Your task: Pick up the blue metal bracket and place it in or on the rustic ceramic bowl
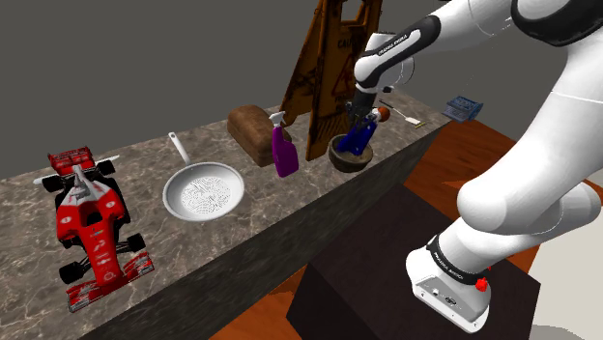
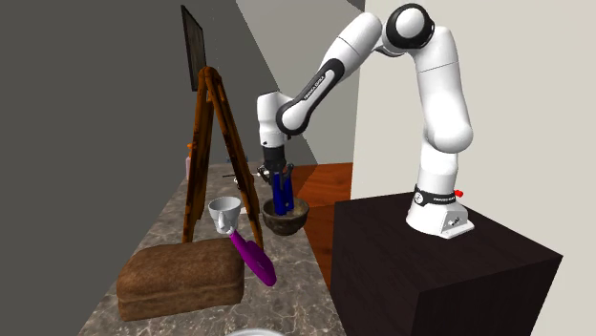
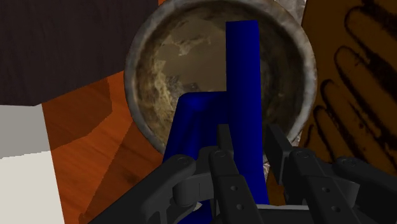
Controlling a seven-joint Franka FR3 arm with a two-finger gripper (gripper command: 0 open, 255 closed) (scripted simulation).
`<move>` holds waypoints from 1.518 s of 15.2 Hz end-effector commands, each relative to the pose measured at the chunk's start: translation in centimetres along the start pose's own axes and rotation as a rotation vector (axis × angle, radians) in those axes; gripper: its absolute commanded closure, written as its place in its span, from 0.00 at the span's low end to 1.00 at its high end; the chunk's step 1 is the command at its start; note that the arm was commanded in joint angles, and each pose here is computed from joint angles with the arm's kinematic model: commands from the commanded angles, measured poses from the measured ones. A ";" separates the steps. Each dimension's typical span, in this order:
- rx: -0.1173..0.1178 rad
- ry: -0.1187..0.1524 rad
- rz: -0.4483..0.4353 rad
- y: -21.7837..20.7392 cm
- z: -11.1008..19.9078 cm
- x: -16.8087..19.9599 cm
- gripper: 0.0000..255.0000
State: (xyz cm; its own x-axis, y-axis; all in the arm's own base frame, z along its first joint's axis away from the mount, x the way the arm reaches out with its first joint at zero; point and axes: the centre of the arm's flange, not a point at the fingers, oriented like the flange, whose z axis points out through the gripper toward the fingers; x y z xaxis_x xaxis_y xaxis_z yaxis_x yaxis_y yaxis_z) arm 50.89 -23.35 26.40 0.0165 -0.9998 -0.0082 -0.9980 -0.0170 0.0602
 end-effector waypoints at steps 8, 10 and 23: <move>0.001 0.000 0.000 -0.1 3.1 0.0 1.00; 0.001 0.000 0.000 -0.1 3.1 0.0 1.00; 0.001 0.000 0.000 -0.1 -1.9 0.0 0.00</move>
State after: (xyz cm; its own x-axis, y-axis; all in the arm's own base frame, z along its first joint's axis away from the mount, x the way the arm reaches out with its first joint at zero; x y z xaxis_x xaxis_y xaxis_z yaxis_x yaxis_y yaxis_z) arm 51.29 -23.35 27.34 0.0164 -0.9998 -0.0071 -0.9982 -0.0168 0.0582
